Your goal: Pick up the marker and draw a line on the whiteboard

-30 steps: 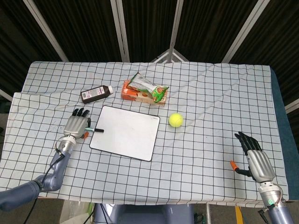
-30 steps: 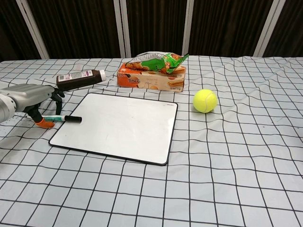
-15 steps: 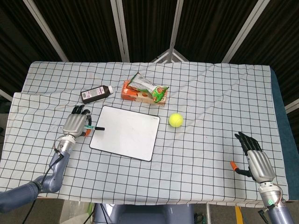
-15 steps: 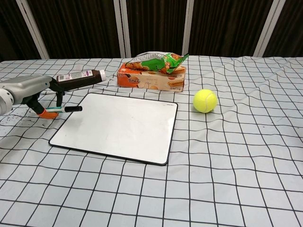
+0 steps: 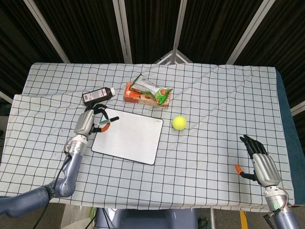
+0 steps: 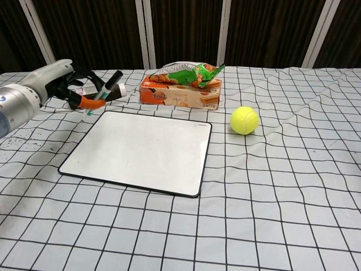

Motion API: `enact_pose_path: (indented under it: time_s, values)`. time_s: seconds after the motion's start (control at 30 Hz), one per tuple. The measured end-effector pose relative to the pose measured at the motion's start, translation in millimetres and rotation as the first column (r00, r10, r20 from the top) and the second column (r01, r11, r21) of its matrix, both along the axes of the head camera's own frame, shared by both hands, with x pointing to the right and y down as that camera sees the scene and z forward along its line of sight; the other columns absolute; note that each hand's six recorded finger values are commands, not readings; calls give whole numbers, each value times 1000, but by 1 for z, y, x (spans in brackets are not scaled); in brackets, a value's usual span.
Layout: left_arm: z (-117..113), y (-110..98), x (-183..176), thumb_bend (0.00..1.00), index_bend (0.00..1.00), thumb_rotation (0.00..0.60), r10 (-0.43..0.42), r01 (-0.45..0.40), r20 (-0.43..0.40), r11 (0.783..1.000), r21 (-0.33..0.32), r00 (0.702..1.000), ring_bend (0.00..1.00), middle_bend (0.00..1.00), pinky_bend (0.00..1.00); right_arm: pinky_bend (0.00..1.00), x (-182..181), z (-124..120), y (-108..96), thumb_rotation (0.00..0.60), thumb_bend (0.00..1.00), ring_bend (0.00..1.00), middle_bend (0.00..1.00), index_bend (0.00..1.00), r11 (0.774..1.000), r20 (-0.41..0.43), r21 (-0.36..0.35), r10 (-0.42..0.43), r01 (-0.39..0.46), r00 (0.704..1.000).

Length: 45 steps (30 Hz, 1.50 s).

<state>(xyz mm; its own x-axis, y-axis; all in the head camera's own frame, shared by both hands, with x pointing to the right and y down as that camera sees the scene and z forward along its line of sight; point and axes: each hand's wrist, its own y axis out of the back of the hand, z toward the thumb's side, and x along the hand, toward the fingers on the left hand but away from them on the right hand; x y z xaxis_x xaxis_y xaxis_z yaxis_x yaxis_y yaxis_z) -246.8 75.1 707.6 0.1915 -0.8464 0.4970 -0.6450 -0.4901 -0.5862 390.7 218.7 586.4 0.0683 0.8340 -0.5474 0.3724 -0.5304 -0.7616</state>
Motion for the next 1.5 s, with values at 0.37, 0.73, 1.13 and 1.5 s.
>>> enact_pose_path:
  time_s: [0.37, 0.73, 1.13, 1.5]
  values:
    - [11, 12, 74, 560, 723, 600, 43, -55, -194, 997, -57, 980, 51, 239, 87, 0, 2, 1, -1, 600, 327, 0, 0, 0, 1000, 4, -9, 9, -9, 1000]
    - [29, 13, 96, 555, 730, 600, 35, -53, -198, 995, -85, 980, 51, 242, 87, 0, 3, 1, -2, 600, 327, 0, 0, 0, 1000, 7, -10, 14, -14, 1000]
    - [35, 18, 103, 554, 731, 600, 23, -47, -219, 993, -105, 975, 51, 241, 87, 0, 3, 1, -1, 600, 327, 0, 0, 0, 1000, 7, -11, 11, -10, 1000]
    - [32, 31, 103, 554, 731, 600, 35, -65, -240, 991, -118, 970, 51, 241, 87, 0, 2, 0, -1, 600, 327, 0, 0, 0, 1000, 3, -7, 7, -7, 1000]
